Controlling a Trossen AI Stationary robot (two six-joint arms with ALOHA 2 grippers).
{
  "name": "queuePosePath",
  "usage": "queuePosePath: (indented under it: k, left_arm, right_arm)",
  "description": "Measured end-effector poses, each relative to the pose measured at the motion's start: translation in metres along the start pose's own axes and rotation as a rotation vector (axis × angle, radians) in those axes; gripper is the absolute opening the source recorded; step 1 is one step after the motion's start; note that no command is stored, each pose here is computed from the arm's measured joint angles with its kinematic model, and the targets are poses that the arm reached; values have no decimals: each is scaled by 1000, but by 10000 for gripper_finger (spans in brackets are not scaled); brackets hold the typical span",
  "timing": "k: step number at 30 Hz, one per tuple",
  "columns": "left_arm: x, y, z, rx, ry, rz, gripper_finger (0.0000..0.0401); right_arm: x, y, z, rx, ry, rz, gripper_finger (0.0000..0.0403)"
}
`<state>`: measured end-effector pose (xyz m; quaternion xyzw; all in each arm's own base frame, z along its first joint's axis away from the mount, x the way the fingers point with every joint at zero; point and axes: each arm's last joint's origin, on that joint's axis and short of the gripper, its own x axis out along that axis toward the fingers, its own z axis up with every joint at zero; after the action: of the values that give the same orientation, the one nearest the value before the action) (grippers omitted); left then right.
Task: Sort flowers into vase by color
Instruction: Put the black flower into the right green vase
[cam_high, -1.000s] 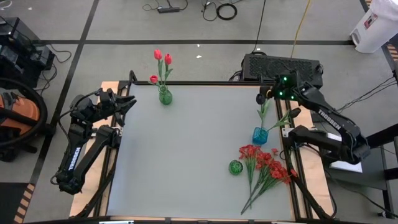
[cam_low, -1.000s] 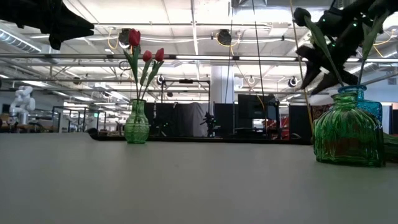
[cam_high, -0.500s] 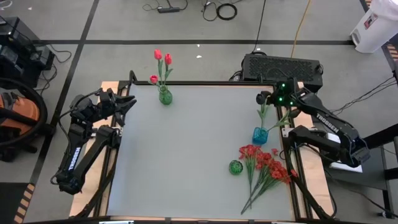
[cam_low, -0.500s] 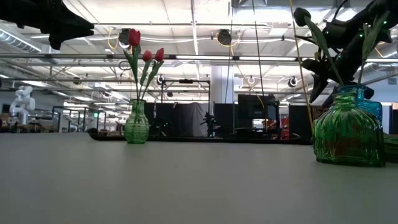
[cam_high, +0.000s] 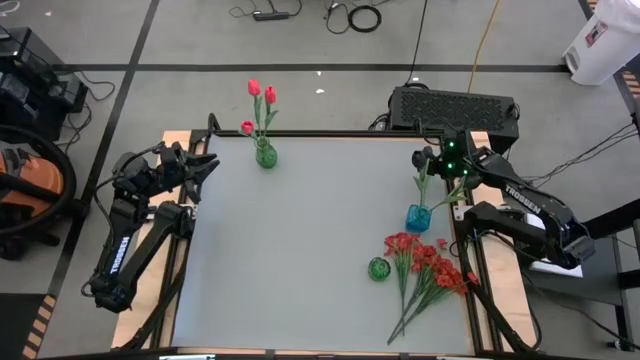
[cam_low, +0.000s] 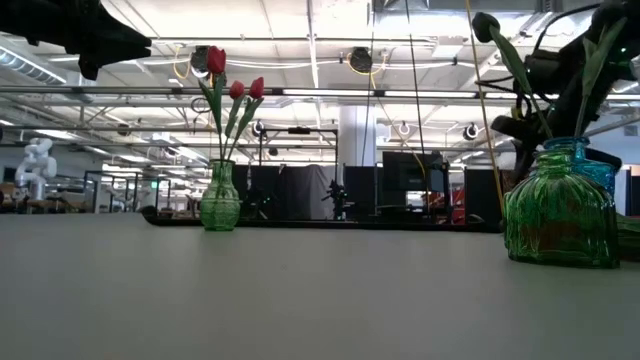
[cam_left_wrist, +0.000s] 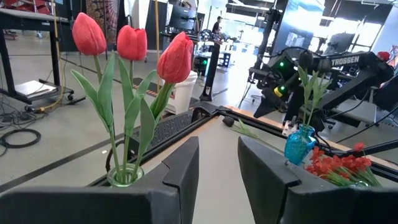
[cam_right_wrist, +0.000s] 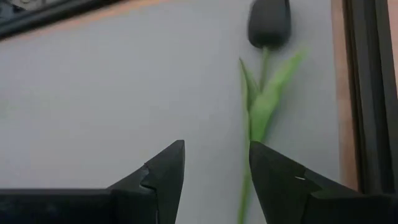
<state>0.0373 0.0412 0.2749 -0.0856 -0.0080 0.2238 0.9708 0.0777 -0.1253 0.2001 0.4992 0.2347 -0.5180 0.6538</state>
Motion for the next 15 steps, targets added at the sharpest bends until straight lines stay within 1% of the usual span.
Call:
queuePosePath:
  k: [9, 15]
  left_arm:
    - [0, 0, 0, 0, 0, 0, 118]
    - [0, 0, 0, 0, 0, 0, 118]
  right_arm:
    - [15, -13, -13, 70, 44, -41, 171]
    - [25, -19, -20, 121, 40, -35, 171]
